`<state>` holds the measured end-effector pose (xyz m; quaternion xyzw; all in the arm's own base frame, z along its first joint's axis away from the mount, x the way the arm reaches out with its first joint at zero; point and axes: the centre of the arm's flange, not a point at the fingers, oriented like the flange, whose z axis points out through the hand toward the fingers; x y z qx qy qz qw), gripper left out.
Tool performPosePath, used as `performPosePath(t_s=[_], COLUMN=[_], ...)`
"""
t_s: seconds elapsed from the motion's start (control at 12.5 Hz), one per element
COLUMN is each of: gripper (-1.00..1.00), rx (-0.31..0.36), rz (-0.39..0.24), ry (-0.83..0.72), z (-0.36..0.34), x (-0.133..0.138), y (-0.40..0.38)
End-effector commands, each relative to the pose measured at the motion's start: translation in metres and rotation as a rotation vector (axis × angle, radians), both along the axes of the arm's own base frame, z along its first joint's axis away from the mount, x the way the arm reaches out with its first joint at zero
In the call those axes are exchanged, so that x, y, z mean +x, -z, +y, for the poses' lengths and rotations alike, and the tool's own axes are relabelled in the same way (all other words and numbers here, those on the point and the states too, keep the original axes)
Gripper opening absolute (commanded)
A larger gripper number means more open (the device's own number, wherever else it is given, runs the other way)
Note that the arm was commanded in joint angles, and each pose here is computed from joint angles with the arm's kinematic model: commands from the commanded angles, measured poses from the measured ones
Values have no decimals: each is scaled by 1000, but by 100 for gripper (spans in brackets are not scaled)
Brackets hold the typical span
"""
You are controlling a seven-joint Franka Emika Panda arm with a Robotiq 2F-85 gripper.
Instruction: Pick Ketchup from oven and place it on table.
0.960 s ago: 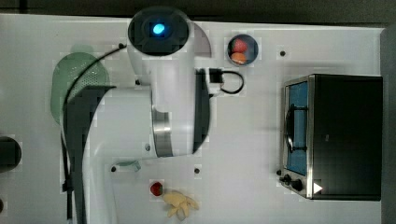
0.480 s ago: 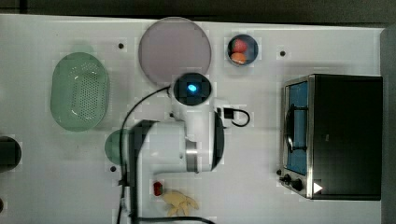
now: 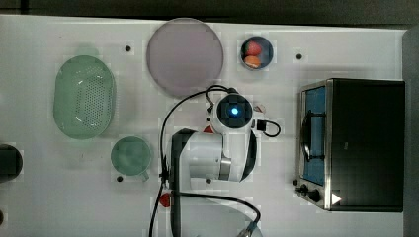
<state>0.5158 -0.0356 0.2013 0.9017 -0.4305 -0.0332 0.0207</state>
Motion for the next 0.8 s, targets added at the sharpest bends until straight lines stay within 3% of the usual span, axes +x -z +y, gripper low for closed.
performPosePath(t_s=[0.08,0.24,0.48,0.8], gripper=[58,98,100,100], rx=[-6,-7,-2,10], rz=[-4,-36,-39,-130], ry=[-19,-22,-22,-15], z=[20,21,23,21], x=[-13,-11,-9,12], y=[11,12,-11,-118])
